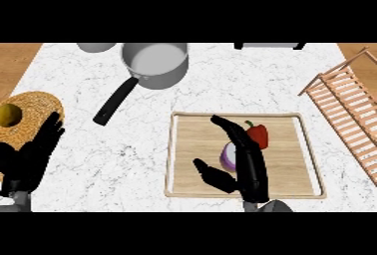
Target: Pick the can from the tray and place it in the tiered shelf
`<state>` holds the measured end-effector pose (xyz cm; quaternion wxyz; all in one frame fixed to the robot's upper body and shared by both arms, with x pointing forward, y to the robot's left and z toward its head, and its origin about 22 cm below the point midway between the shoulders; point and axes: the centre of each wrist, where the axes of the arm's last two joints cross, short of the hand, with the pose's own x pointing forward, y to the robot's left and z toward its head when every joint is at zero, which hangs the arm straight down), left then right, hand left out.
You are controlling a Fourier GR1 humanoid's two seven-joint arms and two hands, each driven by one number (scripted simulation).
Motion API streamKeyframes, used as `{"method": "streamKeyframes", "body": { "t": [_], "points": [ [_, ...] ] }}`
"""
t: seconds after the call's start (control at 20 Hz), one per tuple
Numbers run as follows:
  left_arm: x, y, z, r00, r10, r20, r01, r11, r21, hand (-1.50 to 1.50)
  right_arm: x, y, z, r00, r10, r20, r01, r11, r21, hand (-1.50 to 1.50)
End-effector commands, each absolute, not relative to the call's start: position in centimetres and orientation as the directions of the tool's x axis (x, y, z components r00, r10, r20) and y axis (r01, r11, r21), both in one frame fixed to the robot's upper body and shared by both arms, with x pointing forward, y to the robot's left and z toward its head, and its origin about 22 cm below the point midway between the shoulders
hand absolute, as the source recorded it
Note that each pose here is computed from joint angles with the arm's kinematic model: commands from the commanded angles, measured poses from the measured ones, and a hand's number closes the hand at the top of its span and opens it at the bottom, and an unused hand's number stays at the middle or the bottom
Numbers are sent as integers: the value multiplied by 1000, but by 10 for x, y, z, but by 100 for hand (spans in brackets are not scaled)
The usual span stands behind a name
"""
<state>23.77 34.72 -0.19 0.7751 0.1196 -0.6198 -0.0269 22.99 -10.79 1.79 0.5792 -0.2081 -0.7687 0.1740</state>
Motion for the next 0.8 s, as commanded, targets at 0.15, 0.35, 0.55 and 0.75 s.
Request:
{"method": "streamKeyframes", "body": {
  "t": [0.15, 0.35, 0.55, 0.75],
  "points": [
    [225, 361, -6, 278, -188, 942, -126, 965, 229, 0, 214, -95, 30, -101, 785, 611, 202, 617, -760, -150],
    [226, 359, -6, 262, -193, 946, -137, 962, 235, 0, 210, -92, 53, 33, 892, 451, 124, 444, -887, -150],
    [233, 352, 5, 238, -186, 953, -116, 969, 218, 0, 205, -85, 65, 57, 971, 233, -94, 238, -967, -150],
    [239, 346, 3, 240, -181, 954, -124, 969, 215, 0, 215, -66, 75, 85, 996, 33, -248, 54, -967, -150]
  ]
}}
